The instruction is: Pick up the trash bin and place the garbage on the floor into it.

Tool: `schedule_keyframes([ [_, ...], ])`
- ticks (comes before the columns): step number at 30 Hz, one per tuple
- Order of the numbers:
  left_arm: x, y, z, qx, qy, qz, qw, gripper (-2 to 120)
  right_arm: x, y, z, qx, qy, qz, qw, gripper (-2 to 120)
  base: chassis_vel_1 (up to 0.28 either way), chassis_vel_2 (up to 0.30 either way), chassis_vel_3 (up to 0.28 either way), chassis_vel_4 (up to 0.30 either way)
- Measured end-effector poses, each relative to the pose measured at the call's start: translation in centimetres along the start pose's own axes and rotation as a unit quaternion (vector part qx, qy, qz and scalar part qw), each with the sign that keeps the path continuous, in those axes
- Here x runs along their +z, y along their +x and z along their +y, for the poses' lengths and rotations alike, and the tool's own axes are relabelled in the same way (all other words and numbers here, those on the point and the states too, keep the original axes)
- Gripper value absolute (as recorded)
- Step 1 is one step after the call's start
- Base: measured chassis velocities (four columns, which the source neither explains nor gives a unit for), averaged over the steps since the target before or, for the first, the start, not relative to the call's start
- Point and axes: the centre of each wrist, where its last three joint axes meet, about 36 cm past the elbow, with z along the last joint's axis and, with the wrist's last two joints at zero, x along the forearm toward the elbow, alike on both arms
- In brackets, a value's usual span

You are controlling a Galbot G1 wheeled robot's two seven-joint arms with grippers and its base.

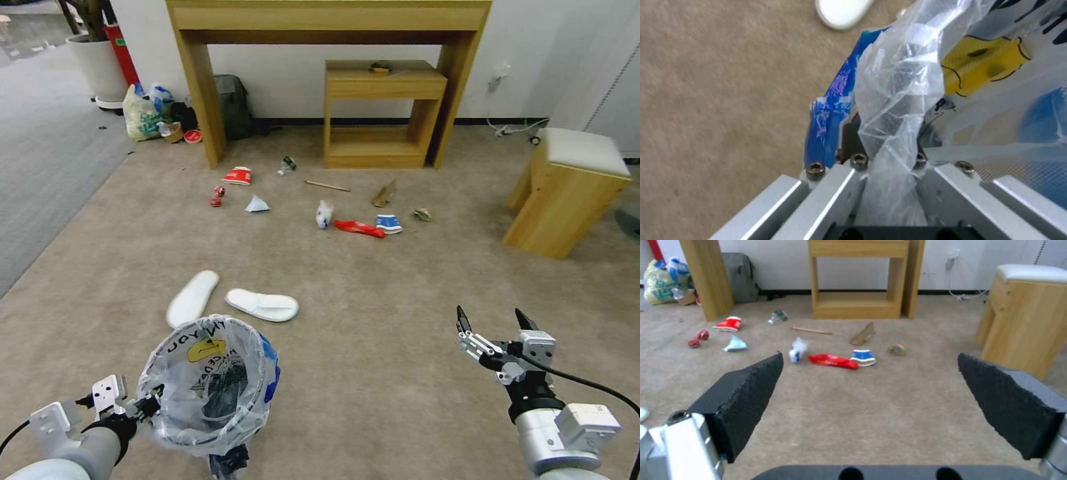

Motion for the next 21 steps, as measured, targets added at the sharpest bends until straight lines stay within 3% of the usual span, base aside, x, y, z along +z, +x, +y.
schedule_keyframes([
  [21,0.16,-0.19,-0.01,0.004,-0.001,0.000,1.0000,0,0.19,-0.01,0.02,0.001,0.001,0.002,1.000,100,0.156,0.284,-0.160,-0.281],
])
